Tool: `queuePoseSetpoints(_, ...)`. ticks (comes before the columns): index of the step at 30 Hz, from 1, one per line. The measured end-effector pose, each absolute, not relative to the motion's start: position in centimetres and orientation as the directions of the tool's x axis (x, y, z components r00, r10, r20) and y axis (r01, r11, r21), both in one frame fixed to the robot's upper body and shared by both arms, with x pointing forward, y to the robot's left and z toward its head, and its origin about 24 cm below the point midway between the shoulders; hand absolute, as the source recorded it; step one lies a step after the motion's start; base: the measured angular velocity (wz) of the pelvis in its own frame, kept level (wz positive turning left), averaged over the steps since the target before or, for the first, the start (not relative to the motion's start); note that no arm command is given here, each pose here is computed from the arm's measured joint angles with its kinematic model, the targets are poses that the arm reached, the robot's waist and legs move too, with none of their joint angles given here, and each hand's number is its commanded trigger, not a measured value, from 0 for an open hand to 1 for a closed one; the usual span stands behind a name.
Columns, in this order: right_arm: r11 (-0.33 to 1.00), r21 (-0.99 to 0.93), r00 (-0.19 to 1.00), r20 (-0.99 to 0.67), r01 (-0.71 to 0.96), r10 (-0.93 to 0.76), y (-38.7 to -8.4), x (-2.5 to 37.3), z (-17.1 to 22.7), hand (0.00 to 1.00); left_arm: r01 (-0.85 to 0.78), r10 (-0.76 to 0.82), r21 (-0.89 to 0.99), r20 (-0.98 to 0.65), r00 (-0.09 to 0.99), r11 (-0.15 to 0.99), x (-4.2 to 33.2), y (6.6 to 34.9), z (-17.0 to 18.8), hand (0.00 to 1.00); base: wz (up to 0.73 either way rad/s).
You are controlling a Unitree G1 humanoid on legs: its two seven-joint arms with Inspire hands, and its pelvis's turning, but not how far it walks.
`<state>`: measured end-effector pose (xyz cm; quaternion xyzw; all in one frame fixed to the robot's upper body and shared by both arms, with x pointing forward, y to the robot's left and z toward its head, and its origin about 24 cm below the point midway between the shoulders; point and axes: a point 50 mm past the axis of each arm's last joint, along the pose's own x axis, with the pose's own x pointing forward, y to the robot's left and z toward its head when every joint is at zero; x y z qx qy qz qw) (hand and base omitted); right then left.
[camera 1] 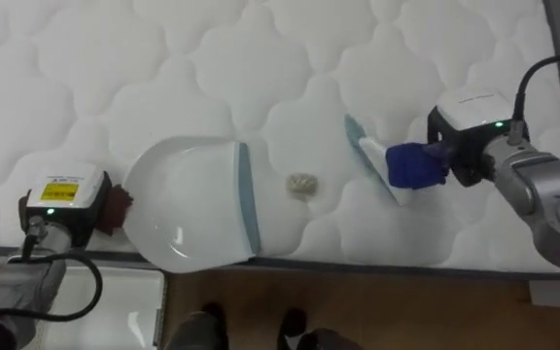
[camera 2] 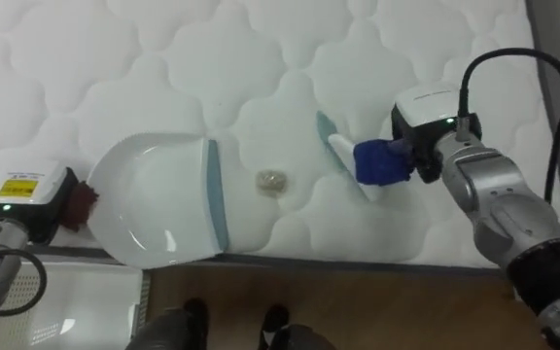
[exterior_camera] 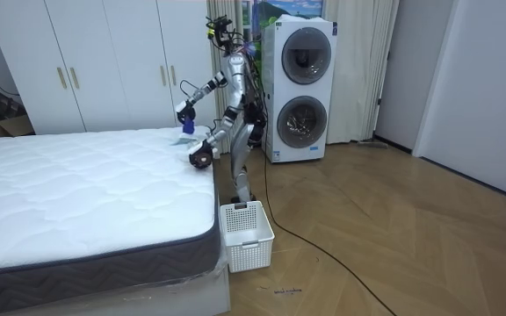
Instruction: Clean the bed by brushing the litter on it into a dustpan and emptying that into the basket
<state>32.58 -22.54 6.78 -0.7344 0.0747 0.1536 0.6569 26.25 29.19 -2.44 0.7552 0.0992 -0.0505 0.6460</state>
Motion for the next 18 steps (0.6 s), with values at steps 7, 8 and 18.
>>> queuePoseSetpoints(7,0.203,-0.859,0.874,-0.423,-0.471,0.239,-19.6,32.3,5.4,1.0,0.217,0.05,0.968,-0.212,0.976,-0.126,26.1,28.1,-3.1,1.0,-0.02)
queuePoseSetpoints(8,0.229,-0.835,0.856,-0.439,-0.501,0.273,-19.0,32.2,5.1,1.0,0.219,0.051,0.967,-0.214,0.975,-0.129,26.0,28.1,-3.2,1.0,0.0)
queuePoseSetpoints(18,0.377,-0.663,0.747,-0.448,-0.646,0.492,-14.9,31.6,4.4,1.0,0.244,0.076,0.961,-0.235,0.969,-0.134,25.7,28.5,-3.6,1.0,0.06)
